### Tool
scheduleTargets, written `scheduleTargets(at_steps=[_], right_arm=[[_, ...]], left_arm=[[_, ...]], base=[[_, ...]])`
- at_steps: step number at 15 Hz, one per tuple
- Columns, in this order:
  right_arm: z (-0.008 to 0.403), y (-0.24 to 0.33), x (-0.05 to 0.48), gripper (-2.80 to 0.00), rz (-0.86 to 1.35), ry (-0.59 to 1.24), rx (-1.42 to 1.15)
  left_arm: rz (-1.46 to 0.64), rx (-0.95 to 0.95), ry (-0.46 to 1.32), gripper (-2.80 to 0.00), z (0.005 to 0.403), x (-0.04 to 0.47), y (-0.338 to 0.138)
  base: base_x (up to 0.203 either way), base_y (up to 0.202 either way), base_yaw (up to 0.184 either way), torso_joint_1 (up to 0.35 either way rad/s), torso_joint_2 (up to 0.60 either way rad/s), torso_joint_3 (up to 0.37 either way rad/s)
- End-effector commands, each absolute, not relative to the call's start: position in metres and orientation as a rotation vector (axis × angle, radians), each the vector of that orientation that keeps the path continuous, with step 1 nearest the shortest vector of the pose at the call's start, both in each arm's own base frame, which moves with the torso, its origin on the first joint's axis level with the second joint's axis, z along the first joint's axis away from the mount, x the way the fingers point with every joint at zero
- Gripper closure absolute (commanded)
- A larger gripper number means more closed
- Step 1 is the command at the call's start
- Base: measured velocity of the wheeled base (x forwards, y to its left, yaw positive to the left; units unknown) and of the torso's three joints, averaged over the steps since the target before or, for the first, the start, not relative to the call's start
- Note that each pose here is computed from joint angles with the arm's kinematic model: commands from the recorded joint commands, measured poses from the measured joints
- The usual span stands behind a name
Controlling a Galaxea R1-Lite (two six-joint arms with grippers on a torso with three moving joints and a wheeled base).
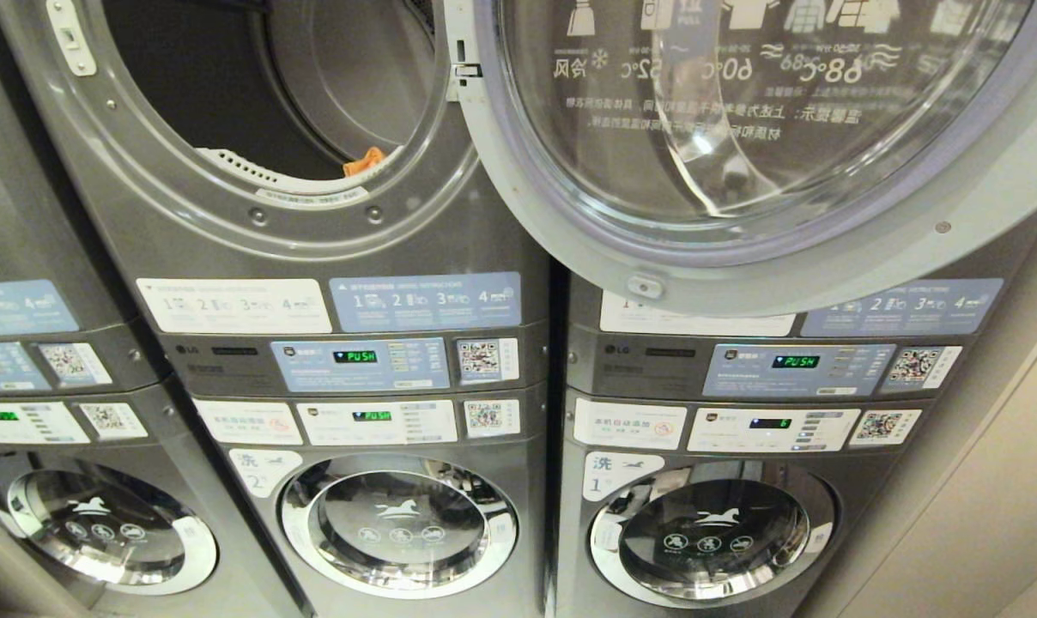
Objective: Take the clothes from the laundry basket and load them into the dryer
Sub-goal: Close the dryer
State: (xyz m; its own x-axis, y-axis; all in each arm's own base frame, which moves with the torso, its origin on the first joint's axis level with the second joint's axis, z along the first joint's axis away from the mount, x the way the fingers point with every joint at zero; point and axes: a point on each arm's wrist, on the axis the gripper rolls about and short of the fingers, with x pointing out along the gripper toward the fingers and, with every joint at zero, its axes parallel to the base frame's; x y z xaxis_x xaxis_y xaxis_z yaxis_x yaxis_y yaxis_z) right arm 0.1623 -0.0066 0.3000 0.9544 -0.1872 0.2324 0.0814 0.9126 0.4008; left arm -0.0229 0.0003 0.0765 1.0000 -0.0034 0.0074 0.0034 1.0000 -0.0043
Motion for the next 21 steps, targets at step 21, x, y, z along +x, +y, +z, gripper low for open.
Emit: scheduleTargets(at_steps=[21], right_arm=[[0.274,0.013,0.084,0.00,0.710,-0.218,0.283]], left_arm=[[-0.003,-0.005,-0.006,0.00,0.077,-0.023,0.000]], base=[[0.000,0.000,0.000,0.000,0.00,0.000]])
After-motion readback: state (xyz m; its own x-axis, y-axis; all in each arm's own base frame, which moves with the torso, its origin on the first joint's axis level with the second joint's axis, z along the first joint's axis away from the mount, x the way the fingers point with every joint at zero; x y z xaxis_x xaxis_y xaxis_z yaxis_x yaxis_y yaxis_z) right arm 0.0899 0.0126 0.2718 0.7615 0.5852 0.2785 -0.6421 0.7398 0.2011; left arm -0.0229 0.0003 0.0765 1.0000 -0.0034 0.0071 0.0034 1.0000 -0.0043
